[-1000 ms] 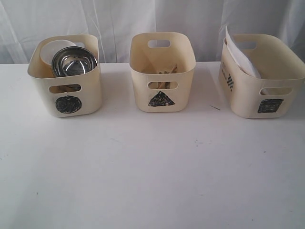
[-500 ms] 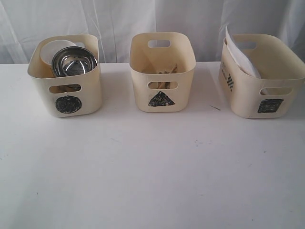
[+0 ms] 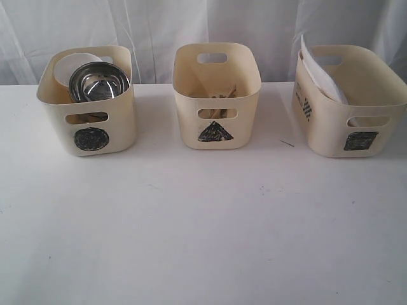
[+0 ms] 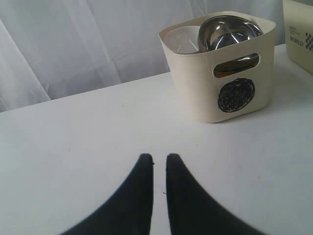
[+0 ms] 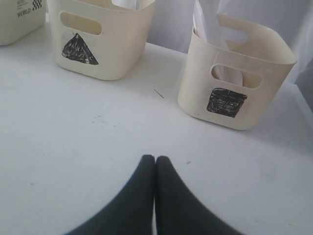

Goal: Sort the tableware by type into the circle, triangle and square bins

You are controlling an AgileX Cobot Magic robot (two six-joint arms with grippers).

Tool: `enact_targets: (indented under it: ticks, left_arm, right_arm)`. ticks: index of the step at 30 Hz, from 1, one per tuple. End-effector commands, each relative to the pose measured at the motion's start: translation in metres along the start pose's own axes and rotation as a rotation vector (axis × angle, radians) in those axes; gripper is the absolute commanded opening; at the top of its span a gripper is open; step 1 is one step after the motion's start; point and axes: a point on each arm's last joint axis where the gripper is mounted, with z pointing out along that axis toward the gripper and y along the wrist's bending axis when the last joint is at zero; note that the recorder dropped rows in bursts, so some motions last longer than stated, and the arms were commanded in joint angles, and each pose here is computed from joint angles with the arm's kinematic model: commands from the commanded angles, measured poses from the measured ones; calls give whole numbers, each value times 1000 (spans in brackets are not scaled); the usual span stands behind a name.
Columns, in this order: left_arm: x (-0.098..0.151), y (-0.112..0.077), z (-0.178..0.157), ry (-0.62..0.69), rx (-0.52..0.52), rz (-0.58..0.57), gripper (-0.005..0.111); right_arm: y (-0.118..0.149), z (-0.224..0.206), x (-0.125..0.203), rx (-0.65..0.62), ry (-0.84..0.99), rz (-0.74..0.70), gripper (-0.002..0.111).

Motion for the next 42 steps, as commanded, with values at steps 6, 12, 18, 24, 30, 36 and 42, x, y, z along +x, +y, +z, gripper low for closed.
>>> enact_targets:
  ticks: [6, 12, 18, 24, 30, 36, 42]
  left_arm:
    - [1, 0, 0, 0, -4, -2, 17]
    - [1, 0, 0, 0, -4, -2, 17]
    - [1, 0, 0, 0, -4, -2, 17]
    - [1, 0, 0, 0, -4, -2, 17]
    - [1, 0, 0, 0, -4, -2, 17]
    - [1, 0, 0, 0, -4, -2, 17]
    - [1, 0, 0, 0, -4, -2, 17]
  right_arm:
    - [1, 0, -1, -14, -25, 62, 0]
    - [2, 0, -7, -23, -88, 117, 0]
    - [3, -1, -10, -41, -121, 199, 0]
    - [4, -1, -10, -51, -122, 229, 0]
    - [3, -1, -10, -43, -125, 198, 0]
    - [1, -1, -11, -22, -135, 127, 0]
    - [1, -1, -11, -18, -134, 131, 0]
